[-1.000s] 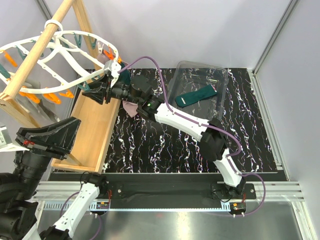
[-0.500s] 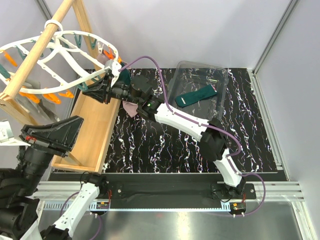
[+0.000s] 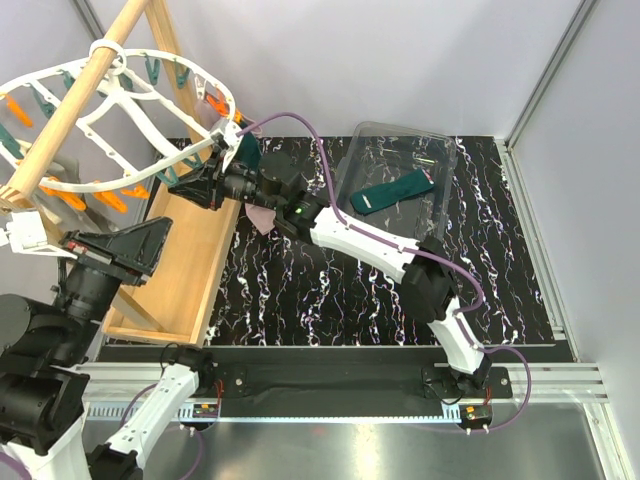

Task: Clip the socks to the hanger
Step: Open the clamp at the hanger, then pick up the sock from the bin.

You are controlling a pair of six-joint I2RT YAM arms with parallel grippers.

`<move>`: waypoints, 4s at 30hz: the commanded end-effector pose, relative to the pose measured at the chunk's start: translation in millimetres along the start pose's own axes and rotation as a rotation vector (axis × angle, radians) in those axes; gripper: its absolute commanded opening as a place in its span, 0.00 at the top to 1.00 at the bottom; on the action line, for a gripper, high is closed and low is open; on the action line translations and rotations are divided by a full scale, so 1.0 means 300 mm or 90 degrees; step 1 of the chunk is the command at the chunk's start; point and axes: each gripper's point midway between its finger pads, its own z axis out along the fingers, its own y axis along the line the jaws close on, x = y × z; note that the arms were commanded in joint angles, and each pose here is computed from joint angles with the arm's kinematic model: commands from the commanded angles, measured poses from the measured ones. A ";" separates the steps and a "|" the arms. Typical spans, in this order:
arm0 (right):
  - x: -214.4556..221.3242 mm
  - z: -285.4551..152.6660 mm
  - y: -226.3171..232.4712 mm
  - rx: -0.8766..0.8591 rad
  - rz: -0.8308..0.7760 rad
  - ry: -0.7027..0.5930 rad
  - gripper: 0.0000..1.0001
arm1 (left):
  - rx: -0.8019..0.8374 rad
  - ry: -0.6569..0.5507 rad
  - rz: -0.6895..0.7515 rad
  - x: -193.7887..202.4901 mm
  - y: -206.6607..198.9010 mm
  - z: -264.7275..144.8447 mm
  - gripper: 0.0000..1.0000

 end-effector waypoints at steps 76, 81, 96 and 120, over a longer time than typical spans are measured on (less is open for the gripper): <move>-0.202 -0.111 0.166 -0.033 0.001 0.061 1.00 | -0.301 -0.079 0.040 -0.031 0.367 0.399 1.00; -0.203 -0.132 0.133 0.014 -0.002 0.073 0.57 | -0.304 -0.077 0.036 -0.027 0.370 0.394 1.00; -0.316 -0.793 -0.348 0.638 -0.166 0.105 0.20 | -0.298 -0.069 0.031 -0.011 0.370 0.387 1.00; 0.057 -1.693 -1.238 1.412 0.294 -0.052 0.00 | -0.303 -0.020 0.068 0.062 0.415 0.405 1.00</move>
